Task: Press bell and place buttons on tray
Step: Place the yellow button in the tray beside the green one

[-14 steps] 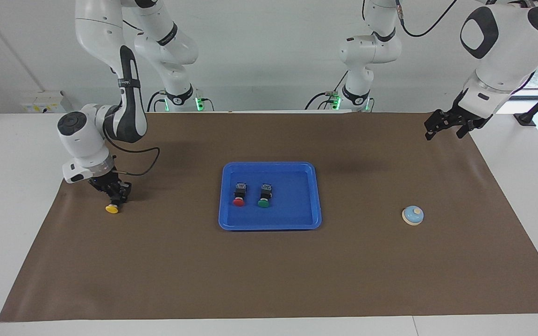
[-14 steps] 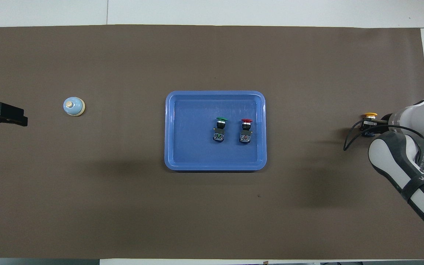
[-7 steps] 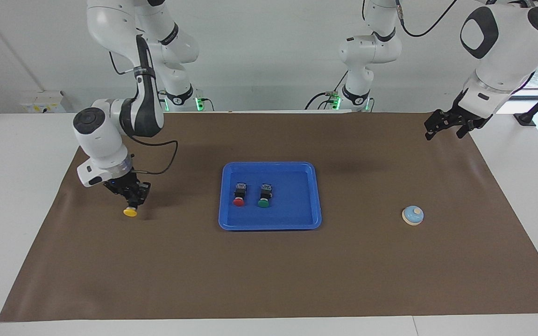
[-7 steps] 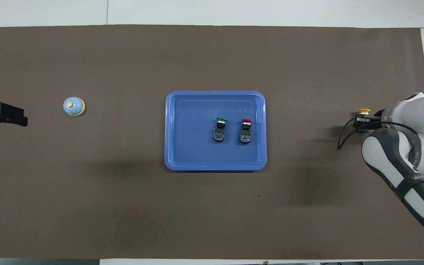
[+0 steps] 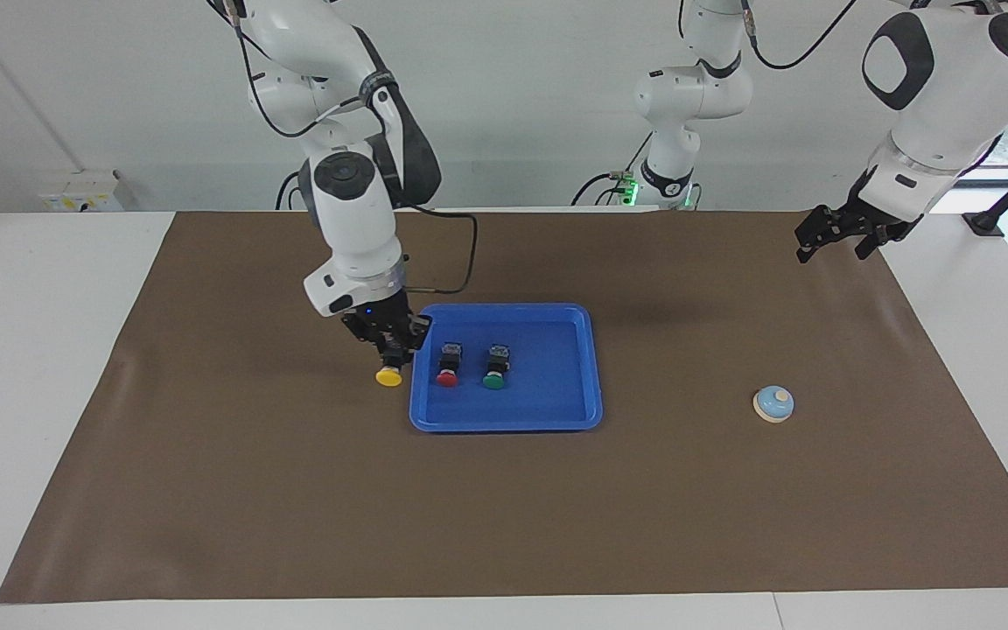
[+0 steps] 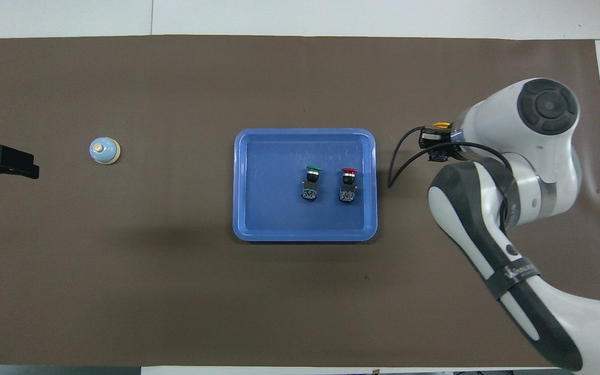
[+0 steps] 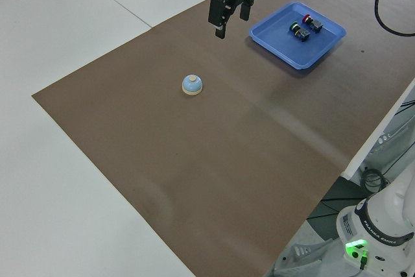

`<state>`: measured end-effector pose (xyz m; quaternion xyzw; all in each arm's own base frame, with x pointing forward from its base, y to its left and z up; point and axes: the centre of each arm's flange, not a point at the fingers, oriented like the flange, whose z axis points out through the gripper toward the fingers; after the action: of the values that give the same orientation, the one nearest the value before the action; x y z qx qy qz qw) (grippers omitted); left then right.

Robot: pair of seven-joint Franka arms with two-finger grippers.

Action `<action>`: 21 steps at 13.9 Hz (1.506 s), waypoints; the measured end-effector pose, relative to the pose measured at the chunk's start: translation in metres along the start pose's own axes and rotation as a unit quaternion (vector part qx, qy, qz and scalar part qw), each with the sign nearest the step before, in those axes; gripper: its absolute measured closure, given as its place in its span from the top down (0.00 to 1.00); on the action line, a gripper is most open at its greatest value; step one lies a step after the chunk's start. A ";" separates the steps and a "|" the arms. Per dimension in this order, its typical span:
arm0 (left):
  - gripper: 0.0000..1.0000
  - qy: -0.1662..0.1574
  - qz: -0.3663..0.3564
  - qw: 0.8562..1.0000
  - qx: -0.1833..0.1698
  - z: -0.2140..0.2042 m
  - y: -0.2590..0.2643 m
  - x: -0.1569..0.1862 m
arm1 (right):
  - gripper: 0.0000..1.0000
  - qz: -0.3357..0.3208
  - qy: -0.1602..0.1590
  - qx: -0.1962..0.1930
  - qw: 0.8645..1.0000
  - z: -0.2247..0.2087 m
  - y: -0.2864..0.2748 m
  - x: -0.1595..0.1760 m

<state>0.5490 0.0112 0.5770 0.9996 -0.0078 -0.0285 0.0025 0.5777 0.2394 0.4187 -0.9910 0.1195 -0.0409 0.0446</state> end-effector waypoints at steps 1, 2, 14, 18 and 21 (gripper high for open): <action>1.00 0.000 0.000 1.000 0.000 0.000 0.000 0.000 | 0.41 0.005 -0.002 0.008 1.000 -0.001 -0.020 -0.009; 1.00 0.000 0.000 1.000 0.000 0.000 0.000 0.000 | 0.41 0.010 -0.003 0.013 1.000 -0.001 -0.041 -0.020; 1.00 0.000 0.000 1.000 0.000 0.000 0.000 0.000 | 0.41 0.004 -0.014 0.022 1.000 0.122 -0.151 -0.081; 1.00 0.000 0.000 1.000 0.000 0.000 0.000 0.000 | 0.41 0.003 -0.011 0.026 1.000 0.131 -0.147 -0.087; 1.00 0.000 0.000 1.000 0.000 0.000 0.000 0.000 | 0.70 0.010 -0.014 0.023 1.000 0.130 -0.147 -0.087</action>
<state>0.5490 0.0112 0.5770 0.9996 -0.0078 -0.0285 0.0025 0.5399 0.4124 0.2981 -0.9890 0.1274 -0.0296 0.0691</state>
